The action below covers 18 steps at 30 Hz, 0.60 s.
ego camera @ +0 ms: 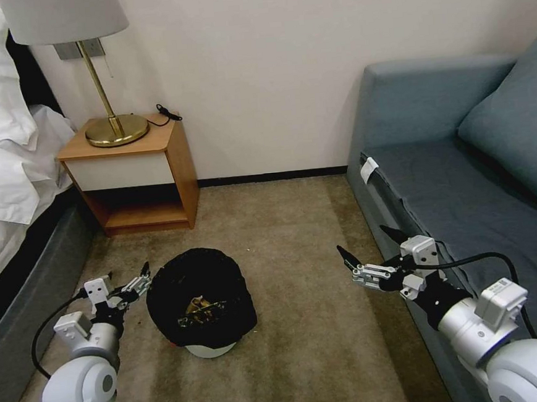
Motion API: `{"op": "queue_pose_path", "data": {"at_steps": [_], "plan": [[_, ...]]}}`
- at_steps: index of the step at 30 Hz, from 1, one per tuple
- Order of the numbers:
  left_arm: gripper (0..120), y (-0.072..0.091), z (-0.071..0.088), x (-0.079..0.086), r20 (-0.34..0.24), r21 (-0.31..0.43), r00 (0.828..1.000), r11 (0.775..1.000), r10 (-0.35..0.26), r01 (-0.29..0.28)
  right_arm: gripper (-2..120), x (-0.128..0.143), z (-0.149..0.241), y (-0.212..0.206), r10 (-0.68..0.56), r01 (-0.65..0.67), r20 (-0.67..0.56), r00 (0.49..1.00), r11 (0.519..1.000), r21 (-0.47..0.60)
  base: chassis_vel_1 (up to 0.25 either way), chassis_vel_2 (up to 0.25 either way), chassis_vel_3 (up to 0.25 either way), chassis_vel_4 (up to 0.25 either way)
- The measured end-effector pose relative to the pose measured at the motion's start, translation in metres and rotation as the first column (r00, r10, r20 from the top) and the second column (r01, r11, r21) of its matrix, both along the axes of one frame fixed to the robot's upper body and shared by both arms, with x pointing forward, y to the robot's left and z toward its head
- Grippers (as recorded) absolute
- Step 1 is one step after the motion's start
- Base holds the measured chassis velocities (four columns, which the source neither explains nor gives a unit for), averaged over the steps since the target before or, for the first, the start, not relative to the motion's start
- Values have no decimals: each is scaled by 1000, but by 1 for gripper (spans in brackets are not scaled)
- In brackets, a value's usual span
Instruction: Pick up the trash bin, then pick up the garbage on the floor and place it into the trash bin.
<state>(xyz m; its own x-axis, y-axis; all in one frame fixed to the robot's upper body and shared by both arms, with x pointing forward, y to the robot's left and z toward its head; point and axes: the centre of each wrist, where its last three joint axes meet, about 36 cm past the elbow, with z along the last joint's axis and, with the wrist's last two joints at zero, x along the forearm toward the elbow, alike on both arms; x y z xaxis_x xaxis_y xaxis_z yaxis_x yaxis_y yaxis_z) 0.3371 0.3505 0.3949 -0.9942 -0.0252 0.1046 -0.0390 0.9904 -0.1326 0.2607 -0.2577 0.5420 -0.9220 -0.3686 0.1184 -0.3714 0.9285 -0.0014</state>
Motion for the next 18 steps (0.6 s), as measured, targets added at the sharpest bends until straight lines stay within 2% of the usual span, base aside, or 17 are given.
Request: {"op": "queue_pose_path", "data": {"at_steps": [2,3,6,12,14,18], "plan": [[100,-3,-1,-5,61,3,998,1000,-20,20,100,-3,-3,1,-21,21,1,1000,1000,10,0,0,0,0],[100,-3,-1,-5,61,3,998,1000,-20,20,100,-3,-3,1,-21,21,1,1000,1000,10,0,0,0,0],[100,-6,-1,-14,173,24,985,1000,-3,-1,100,-9,-9,3,-46,46,-1,999,999,20,0,0,0,0],[100,-17,-3,-29,237,18,971,999,25,-30,100,-14,-14,4,-60,60,1,998,998,21,0,0,0,0],[100,-23,-3,-41,263,24,965,999,14,-21,100,-20,-18,4,-79,79,-5,997,997,8,0,0,0,0],[100,-24,-3,-48,269,52,963,999,-3,-11,100,-23,-20,4,-96,96,-2,995,995,-12,0,0,0,0]]}}
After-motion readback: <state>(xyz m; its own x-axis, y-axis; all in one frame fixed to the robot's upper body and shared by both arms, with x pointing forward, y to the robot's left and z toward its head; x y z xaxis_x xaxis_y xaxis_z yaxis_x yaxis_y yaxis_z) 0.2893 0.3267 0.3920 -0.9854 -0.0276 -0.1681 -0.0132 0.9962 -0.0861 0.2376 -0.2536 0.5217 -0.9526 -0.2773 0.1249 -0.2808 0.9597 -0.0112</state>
